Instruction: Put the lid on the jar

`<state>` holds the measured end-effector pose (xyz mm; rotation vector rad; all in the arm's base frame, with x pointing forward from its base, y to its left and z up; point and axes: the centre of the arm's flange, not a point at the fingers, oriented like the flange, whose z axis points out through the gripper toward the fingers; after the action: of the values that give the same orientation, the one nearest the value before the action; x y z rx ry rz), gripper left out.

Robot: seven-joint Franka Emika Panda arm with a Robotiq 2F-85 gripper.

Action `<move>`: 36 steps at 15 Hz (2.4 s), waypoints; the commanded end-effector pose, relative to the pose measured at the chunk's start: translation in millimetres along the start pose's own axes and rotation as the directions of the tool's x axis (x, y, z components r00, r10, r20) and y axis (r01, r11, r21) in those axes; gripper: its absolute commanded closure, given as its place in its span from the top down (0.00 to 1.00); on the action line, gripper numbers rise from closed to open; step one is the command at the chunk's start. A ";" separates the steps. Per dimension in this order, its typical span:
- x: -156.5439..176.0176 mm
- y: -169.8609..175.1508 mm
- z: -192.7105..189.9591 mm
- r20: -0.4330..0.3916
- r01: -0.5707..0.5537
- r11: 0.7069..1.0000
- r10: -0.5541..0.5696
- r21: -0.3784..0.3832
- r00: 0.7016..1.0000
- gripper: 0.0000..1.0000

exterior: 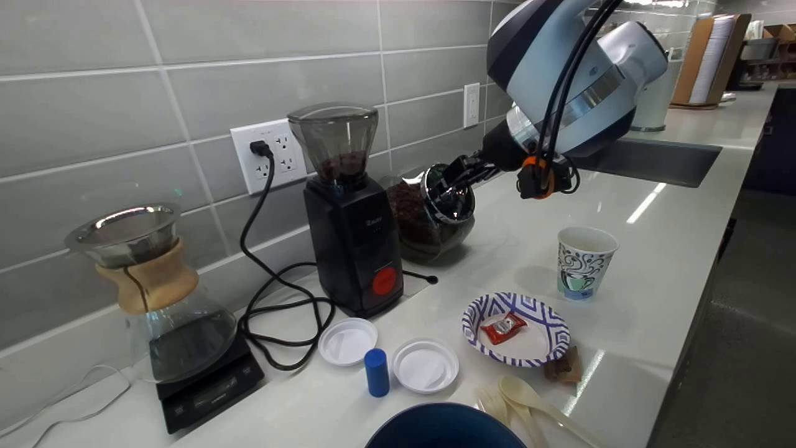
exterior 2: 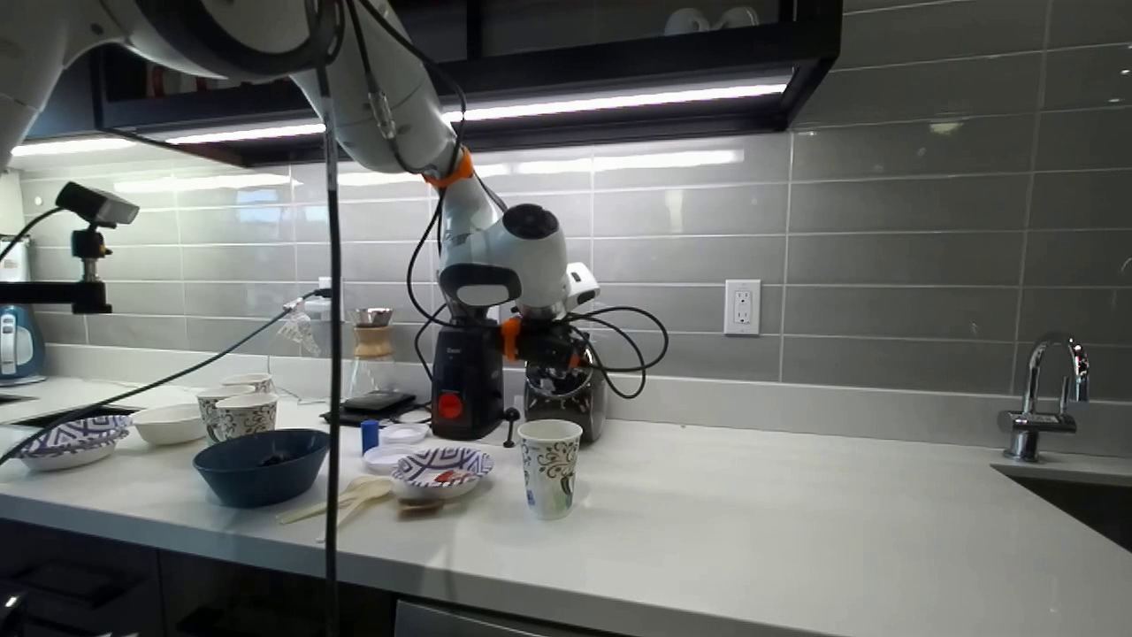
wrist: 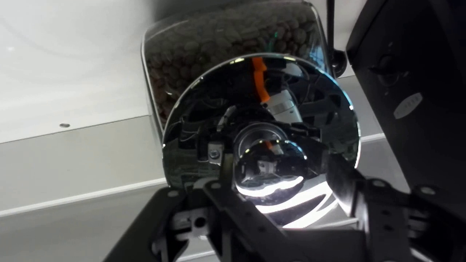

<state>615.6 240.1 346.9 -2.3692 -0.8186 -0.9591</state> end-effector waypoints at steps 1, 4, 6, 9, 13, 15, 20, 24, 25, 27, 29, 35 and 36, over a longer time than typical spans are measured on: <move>7.8 -2.8 14.7 -0.020 0.028 0.999 -0.027 0.033 0.999 0.98; 8.8 -4.9 15.7 -0.011 0.028 0.999 -0.028 0.029 1.000 1.00; 9.9 -5.1 11.2 0.001 0.030 0.999 -0.030 0.012 1.000 1.00; 18.5 -10.3 -9.3 -0.002 0.023 1.000 -0.023 0.017 1.000 1.00; 31.9 -17.4 -41.8 0.004 0.030 1.000 -0.030 0.001 1.000 1.00; 30.6 -13.6 -58.4 0.040 0.022 0.999 -0.021 -0.036 0.999 1.00; -22.0 1.9 -126.5 0.271 -0.040 0.994 0.066 -0.101 0.960 1.00; -44.8 -5.6 -204.2 0.430 -0.097 0.989 0.137 -0.113 0.892 1.00; -42.8 -9.1 -223.6 0.453 -0.098 0.987 0.147 -0.131 0.879 1.00; -31.1 -18.2 -264.5 0.497 -0.103 0.967 0.209 -0.233 0.842 1.00; -11.2 -30.8 -306.9 0.452 -0.117 0.926 0.282 -0.359 0.846 1.00; 7.1 -67.6 -341.4 0.280 -0.224 0.858 0.380 -0.462 0.881 1.00; 6.3 -79.7 -343.1 0.261 -0.241 0.849 0.395 -0.470 0.881 1.00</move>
<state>406.4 95.4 590.8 -2.9942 -0.3081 -0.6263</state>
